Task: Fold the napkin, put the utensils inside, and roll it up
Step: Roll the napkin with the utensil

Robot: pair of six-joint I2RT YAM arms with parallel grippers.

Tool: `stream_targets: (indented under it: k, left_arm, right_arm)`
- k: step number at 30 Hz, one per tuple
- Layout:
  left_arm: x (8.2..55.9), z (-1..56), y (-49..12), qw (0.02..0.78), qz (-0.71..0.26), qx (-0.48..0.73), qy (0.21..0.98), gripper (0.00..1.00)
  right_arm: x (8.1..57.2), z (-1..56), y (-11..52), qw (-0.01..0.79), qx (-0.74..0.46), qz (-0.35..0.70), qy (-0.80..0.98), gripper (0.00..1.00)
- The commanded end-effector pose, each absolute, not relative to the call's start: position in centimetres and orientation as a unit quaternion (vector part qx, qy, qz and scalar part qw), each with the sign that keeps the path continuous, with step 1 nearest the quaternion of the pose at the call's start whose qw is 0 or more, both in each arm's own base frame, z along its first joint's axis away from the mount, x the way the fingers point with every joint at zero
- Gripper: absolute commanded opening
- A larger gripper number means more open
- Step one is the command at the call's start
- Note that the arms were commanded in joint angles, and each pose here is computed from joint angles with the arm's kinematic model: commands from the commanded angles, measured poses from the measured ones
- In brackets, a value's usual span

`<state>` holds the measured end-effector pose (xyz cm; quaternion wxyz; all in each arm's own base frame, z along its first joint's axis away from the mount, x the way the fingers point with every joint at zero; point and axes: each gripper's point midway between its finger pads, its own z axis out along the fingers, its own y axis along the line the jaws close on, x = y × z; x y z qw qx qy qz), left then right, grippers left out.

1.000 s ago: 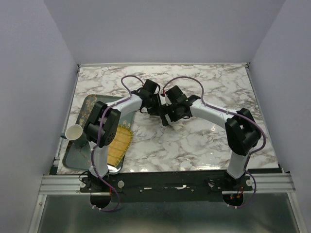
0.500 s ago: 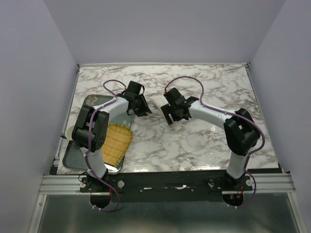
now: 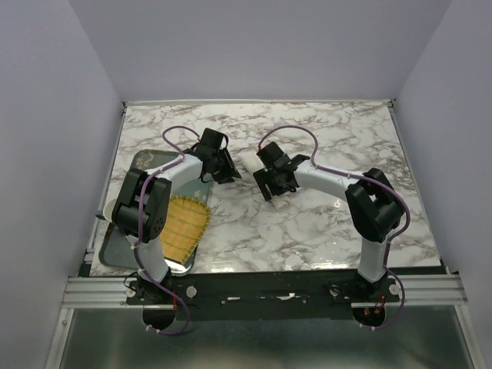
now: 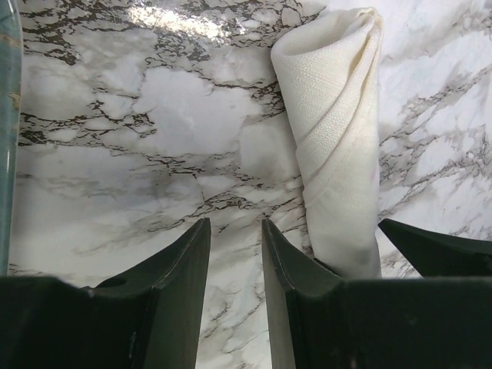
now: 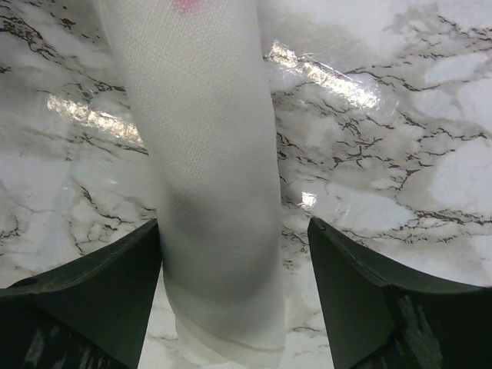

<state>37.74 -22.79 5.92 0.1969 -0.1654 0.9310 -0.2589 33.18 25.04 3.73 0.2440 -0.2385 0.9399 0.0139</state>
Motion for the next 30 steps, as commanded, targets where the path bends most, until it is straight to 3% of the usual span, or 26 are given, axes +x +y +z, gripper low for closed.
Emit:
stream_targets:
  k: [1,8,12,17,21,30]
  left_arm:
    - [38.1,7.1,-23.3,0.205,-0.278,-0.159,0.925,0.41]
    - [38.1,7.0,-23.6,0.2,-0.283,-0.158,0.925,0.41]
    - [38.0,6.9,-23.8,0.196,-0.286,-0.155,0.925,0.41]
    - [38.1,6.8,-24.1,0.192,-0.29,-0.151,0.925,0.41]
    - [38.3,7.0,-24.7,0.188,-0.299,-0.146,0.924,0.41]
    - [39.1,8.1,-28.5,0.172,-0.342,-0.108,0.918,0.41]
  right_arm:
    - [32.6,2.5,25.7,0.229,-0.241,0.024,0.943,0.79]
    - [32.6,1.5,25.5,0.221,-0.236,0.018,0.946,0.72]
    - [32.6,1.5,26.2,0.208,-0.219,0.07,0.951,0.59]
    - [33.0,2.0,26.3,0.198,-0.202,0.119,0.952,0.54]
    - [33.2,2.5,26.1,0.171,-0.179,0.203,0.947,0.49]
    - [32.9,3.8,26.4,0.094,-0.136,0.413,0.896,0.49]
